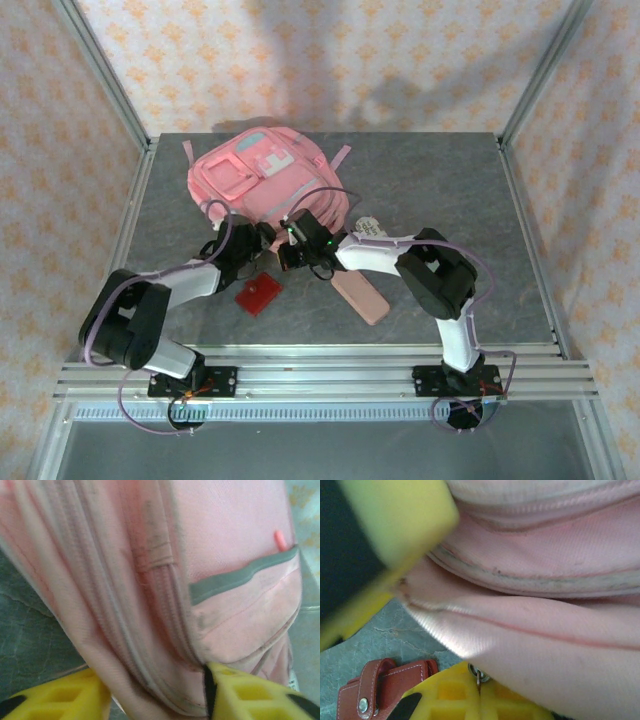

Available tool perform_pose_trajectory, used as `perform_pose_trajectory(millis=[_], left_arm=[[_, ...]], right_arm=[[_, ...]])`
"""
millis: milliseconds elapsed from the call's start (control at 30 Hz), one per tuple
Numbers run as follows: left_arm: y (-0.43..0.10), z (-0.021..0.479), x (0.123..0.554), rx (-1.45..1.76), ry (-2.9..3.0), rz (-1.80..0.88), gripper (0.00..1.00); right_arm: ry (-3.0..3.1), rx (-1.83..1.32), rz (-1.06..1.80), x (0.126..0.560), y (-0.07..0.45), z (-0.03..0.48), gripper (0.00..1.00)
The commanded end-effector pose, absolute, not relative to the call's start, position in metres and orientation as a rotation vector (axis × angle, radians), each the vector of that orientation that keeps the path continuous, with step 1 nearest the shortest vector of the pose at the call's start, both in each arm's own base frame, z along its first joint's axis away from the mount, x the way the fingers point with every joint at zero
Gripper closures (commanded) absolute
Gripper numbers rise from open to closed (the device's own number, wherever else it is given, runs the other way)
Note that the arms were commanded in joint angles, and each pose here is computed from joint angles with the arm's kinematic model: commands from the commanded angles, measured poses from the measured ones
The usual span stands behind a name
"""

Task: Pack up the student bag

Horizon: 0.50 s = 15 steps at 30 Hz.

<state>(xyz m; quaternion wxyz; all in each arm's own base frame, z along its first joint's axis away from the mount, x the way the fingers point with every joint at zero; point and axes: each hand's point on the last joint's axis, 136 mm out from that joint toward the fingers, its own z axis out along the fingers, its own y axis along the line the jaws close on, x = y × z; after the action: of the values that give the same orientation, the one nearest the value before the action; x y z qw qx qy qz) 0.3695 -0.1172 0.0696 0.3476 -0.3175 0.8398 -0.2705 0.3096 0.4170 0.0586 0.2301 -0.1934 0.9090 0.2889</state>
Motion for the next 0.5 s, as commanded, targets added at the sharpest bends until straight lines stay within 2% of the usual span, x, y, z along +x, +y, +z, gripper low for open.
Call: perform_pose_trajectory(millis=[0,67,467], left_arm=[[-0.109,0.072,0.386,-0.841,2.116,-0.647,0.82],[-0.105,0.067,0.388,-0.841,2.136,-0.602,1.0],[-0.069,0.078,0.392,-0.803,2.162,-0.489,1.0]], right_arm=[[2.51,-0.547,0.818,0.302,0.42,0.058,1.0],[2.526,-0.536,0.802,0.303,0.414,0.055,1.0],[2.623,-0.303,0.501,0.335,0.295,0.028,1.0]])
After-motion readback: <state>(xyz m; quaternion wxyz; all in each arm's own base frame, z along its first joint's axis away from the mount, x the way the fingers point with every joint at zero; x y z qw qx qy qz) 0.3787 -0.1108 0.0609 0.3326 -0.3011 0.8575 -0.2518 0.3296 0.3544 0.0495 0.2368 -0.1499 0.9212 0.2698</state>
